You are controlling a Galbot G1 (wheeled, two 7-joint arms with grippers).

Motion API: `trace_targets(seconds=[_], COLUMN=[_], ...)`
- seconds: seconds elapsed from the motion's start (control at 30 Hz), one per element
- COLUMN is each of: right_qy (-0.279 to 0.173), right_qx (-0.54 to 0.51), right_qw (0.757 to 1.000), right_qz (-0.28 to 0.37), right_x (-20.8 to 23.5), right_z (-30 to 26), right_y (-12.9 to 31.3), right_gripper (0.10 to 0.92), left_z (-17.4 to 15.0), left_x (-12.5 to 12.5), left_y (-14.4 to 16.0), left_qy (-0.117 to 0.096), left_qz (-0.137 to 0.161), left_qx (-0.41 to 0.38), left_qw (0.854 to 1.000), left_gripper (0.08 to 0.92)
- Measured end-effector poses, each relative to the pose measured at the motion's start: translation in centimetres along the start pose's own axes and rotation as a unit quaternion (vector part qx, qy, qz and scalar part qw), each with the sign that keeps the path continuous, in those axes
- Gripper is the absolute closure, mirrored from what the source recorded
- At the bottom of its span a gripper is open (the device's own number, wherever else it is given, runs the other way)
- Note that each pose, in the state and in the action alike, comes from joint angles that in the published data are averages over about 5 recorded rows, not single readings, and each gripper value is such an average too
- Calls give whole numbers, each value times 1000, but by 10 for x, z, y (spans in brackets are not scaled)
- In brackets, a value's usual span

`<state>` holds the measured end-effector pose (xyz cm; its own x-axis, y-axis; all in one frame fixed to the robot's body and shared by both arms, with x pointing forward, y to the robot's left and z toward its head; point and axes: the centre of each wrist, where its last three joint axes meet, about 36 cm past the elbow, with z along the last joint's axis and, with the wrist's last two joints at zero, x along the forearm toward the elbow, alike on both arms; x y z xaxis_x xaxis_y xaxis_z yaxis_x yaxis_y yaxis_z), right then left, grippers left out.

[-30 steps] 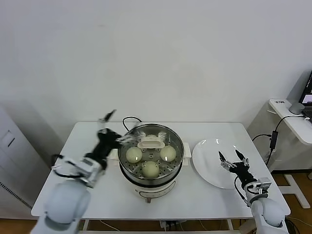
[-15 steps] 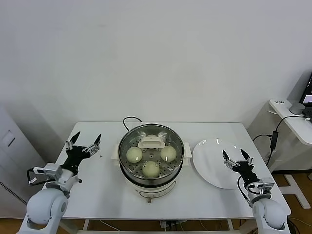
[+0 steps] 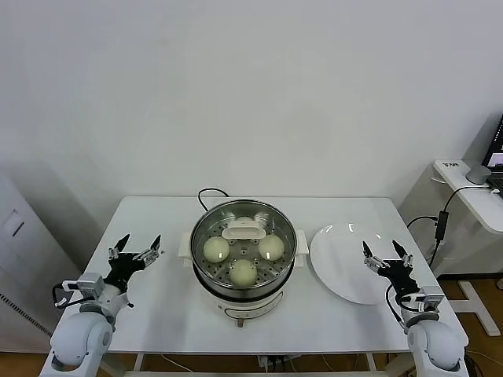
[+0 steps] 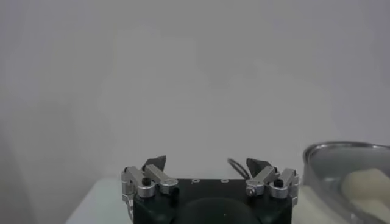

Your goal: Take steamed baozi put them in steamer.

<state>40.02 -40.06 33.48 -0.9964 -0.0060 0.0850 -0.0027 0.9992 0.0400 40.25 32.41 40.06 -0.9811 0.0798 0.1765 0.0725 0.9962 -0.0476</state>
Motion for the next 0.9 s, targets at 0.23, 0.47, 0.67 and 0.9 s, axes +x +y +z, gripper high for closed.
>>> trace_targets(seconds=[0.23,0.47,0.67,0.9], right_qy=[5,6,7,7], right_qx=[-8,-10,-12,-12], right_qw=[1000,1000,1000,1000], right_qz=[-1,-1,-1,0], right_x=[0,0,0,0], right_z=[3,3,4,4], right_y=[7,8,9,9], right_gripper=[200,200,200,200], left_z=[7,11,12,12], left_x=[-1,-1,-1,-1], left_y=[1,0,0,0], left_qy=[12,21,24,25], left_qz=[-2,-4,-4,-5], left_qx=[4,15,22,28], left_qw=[1000,1000,999,999], left_gripper=[177,177,177,177])
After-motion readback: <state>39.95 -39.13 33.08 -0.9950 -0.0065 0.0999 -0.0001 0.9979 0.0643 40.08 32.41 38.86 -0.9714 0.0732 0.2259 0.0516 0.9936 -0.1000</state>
